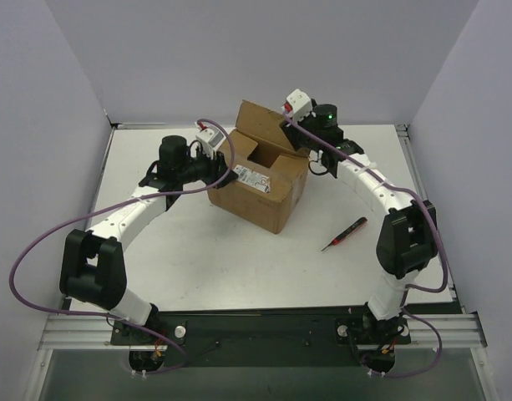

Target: Unpack the express box

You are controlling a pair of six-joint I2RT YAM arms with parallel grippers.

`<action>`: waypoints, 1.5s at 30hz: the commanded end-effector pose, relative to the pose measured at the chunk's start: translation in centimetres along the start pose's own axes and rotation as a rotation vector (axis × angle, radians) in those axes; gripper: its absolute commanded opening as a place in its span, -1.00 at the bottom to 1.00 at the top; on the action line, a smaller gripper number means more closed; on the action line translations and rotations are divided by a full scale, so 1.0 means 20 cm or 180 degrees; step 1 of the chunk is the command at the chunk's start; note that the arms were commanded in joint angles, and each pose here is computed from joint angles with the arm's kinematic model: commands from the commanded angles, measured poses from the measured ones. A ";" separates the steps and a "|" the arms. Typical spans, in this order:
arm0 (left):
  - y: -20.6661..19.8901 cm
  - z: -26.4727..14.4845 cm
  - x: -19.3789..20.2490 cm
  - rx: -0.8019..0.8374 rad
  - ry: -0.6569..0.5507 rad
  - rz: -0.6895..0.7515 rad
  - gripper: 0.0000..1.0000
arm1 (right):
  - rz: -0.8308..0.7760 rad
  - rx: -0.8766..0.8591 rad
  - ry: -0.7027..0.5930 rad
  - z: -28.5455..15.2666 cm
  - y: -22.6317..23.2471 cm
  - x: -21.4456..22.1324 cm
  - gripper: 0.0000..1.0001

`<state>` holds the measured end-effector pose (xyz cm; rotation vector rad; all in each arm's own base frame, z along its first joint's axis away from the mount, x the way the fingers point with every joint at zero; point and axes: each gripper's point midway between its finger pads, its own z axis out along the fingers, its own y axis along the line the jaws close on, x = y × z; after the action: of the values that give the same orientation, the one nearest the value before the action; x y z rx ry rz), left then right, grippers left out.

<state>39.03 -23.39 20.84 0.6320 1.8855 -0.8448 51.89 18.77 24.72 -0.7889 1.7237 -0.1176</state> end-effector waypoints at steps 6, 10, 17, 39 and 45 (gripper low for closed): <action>-0.01 -0.01 0.18 0.0011 0.0358 -0.0014 -0.04 | 0.1281 -0.0809 0.0443 0.03 0.16 0.31 0.00; 0.01 -0.03 0.15 -0.0041 0.0399 0.0136 -0.07 | 0.1522 -0.1109 0.0808 -0.03 0.36 0.52 -0.03; 0.01 -0.13 0.03 -0.0118 0.0316 0.0578 -0.09 | 0.2206 -0.1456 0.1443 -0.32 0.67 0.77 0.06; 0.04 -0.50 -0.26 -0.1158 0.0249 0.0723 0.38 | 0.1613 -0.0482 0.0169 -0.57 0.11 0.13 0.14; 0.02 -0.46 -0.06 -0.1258 0.0796 0.0859 0.45 | 0.1393 -0.0684 -0.0534 -0.50 0.19 -0.40 0.15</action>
<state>35.84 -16.64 27.55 0.6946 1.9358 -0.3317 40.86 18.15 27.17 -0.4842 1.9010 0.3843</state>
